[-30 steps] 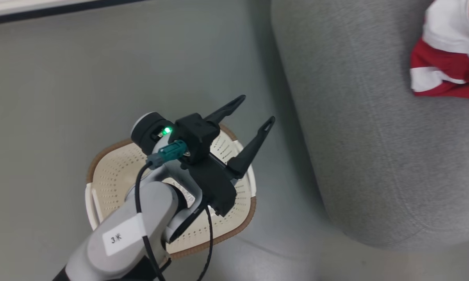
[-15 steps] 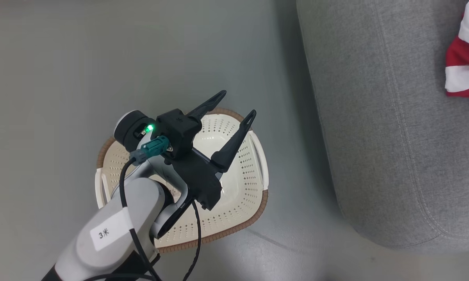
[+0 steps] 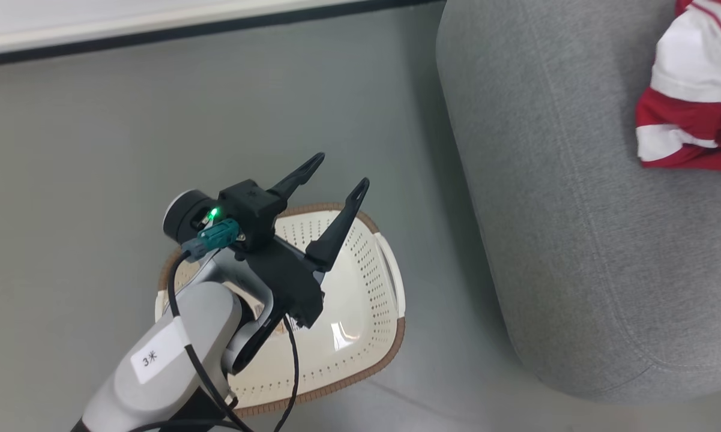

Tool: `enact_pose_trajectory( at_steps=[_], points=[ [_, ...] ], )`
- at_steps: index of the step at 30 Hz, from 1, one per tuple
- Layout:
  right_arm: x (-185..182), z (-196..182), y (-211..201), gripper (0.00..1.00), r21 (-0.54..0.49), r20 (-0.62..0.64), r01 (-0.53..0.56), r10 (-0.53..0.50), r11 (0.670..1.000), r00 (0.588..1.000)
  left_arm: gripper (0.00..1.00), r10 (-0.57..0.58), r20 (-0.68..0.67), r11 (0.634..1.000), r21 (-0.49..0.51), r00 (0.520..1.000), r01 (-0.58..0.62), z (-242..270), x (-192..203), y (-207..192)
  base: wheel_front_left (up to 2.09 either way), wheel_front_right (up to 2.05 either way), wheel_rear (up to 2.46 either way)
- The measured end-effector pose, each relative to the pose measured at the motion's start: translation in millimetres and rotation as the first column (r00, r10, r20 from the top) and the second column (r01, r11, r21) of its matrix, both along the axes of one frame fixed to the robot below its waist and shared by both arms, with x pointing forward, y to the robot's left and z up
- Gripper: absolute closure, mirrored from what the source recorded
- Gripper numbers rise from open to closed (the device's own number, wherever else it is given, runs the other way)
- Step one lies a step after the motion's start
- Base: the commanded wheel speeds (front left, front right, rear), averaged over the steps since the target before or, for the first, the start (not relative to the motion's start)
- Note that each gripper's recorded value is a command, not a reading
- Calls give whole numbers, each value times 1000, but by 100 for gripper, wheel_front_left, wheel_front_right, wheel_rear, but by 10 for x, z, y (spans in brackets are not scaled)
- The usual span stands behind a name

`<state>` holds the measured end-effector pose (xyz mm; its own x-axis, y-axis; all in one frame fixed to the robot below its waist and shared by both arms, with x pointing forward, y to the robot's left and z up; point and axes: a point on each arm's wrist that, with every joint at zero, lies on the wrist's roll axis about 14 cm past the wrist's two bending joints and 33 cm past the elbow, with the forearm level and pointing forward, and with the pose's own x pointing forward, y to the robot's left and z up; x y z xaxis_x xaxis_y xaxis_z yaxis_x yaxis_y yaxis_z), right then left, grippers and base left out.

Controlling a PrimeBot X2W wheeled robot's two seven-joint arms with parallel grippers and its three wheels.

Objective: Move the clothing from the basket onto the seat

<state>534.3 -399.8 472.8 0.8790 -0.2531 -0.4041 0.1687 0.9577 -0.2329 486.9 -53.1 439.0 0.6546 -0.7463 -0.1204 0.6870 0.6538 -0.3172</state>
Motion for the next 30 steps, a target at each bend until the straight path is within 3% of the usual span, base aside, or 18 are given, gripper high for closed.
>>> enact_pose_trajectory(
  at_steps=[9, 17, 24, 30],
  points=[
    [-268, 426, 147, 0, -82, 116, -115, 124, 990, 985, 0, 81, 36, 996, -34, 996, -80, 273, -85, 176, 0, 0, 0],
    [-545, 791, 466, 0, -113, 277, -232, 255, 966, 926, 0, 155, 79, 987, -55, 985, -151, 519, -238, 347, 0, 0, 0],
    [-799, 779, 804, 0, -70, 334, -317, 322, 946, 886, 0, 254, 90, 967, -37, 963, -252, 553, -405, 659, 0, 0, 0],
    [-933, 775, 1274, 0, -12, 401, -404, 374, 915, 836, 0, 389, 101, 921, -12, 916, -390, 547, -539, 1105, 0, 0, 0]
  ],
)
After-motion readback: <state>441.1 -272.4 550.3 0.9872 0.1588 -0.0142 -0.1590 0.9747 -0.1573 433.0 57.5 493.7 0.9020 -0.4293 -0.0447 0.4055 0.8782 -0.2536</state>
